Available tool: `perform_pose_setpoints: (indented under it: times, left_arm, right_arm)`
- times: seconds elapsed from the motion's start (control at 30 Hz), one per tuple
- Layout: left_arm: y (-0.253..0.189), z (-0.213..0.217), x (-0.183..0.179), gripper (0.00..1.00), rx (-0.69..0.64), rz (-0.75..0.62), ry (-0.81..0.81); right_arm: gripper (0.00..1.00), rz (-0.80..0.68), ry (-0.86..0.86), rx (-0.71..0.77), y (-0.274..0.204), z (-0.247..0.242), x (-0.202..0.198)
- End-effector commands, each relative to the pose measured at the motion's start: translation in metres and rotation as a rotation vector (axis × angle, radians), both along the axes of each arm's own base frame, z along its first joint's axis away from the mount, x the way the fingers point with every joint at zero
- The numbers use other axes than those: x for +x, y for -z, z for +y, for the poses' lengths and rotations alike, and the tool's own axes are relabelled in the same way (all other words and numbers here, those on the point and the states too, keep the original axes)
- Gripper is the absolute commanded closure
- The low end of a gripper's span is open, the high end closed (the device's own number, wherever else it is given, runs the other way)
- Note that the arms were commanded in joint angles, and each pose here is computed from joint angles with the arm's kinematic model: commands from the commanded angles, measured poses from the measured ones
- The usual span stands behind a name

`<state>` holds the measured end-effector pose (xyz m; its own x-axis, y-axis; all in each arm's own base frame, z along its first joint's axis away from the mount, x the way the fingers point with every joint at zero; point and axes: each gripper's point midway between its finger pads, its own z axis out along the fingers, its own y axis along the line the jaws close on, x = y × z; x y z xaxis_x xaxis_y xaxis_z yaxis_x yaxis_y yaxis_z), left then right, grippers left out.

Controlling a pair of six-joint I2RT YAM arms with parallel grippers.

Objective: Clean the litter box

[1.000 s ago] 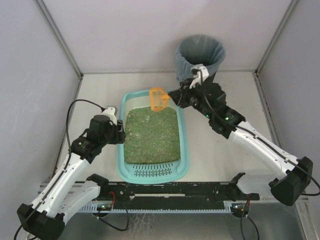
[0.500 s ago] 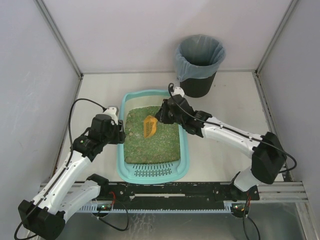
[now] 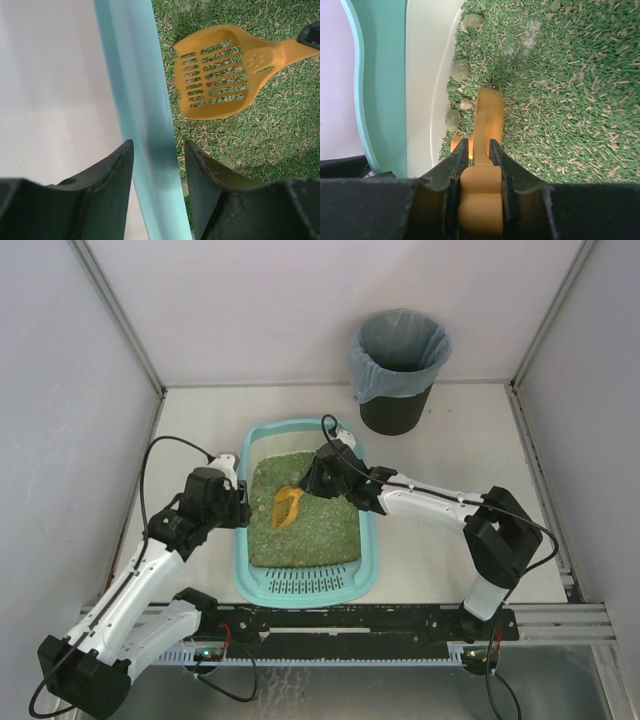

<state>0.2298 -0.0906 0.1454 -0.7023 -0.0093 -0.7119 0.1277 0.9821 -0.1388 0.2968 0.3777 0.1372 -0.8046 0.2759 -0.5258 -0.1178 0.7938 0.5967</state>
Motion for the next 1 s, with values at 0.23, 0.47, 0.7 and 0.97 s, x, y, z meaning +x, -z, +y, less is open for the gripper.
perform_pose_setpoints:
  times: [0.23, 0.47, 0.7, 0.97]
  left_arm:
    - [0.001, -0.004, 0.001, 0.51, -0.007, -0.002, 0.016]
    - [0.001, -0.004, 0.002, 0.51, -0.007, -0.003, 0.017]
    - [0.000, -0.003, 0.001, 0.51, -0.006, -0.007, 0.014]
    - [0.000, -0.004, 0.002, 0.51, -0.009, -0.007, 0.016]
  right_arm:
    - [1.00, 0.177, -0.142, 0.184, 0.032, 0.072, -0.040]
    - [1.00, 0.161, -0.138, 0.226, 0.027, 0.070, -0.045]
    - [1.00, 0.100, -0.084, 0.347, 0.011, 0.056, -0.041]
    - [1.00, 0.021, -0.040, 0.456, -0.005, 0.050, -0.034]
